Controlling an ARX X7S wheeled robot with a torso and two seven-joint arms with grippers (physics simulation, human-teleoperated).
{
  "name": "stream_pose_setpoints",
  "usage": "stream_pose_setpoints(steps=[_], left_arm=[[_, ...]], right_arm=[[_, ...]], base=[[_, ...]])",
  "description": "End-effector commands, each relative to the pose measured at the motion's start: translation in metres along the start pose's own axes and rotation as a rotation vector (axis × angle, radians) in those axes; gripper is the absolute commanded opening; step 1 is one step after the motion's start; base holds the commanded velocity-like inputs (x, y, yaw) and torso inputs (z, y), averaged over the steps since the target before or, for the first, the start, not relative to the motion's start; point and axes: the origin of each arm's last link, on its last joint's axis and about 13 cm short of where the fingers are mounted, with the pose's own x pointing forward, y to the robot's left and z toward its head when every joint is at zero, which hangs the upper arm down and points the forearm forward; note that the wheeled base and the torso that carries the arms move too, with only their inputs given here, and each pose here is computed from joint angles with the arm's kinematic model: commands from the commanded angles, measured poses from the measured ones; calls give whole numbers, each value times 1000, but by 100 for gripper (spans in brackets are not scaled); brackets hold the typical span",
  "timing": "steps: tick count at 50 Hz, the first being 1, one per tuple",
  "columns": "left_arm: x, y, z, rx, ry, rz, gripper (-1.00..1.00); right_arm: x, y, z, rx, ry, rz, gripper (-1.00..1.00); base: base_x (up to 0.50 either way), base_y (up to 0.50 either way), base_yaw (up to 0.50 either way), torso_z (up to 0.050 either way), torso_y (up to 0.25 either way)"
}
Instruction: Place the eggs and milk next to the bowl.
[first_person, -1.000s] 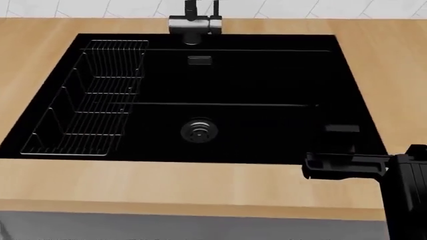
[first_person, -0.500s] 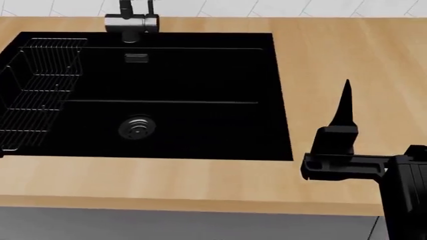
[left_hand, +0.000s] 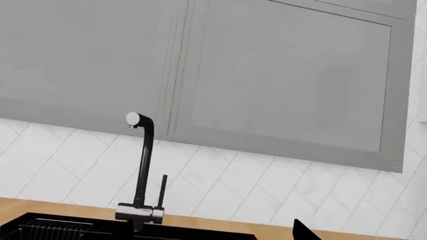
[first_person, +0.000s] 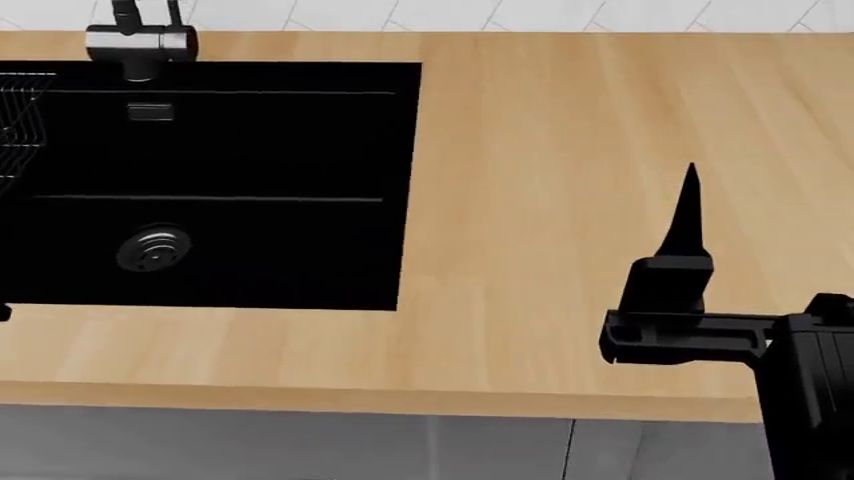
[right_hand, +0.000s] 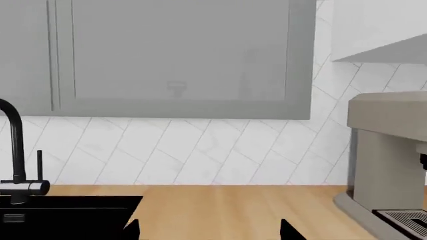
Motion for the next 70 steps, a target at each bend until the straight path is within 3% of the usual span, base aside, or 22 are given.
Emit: stream_pose_setpoints(steps=[1, 70], left_arm=[[0, 1, -2, -2, 1, -1, 100], [0, 1, -4, 0, 1, -3, 100]], right_arm=[[0, 1, 1, -4, 2, 2, 100], [2, 2, 0, -4, 12, 18, 100]], base=[[-28, -500, 0, 0, 0], [-27, -500, 0, 0, 0]])
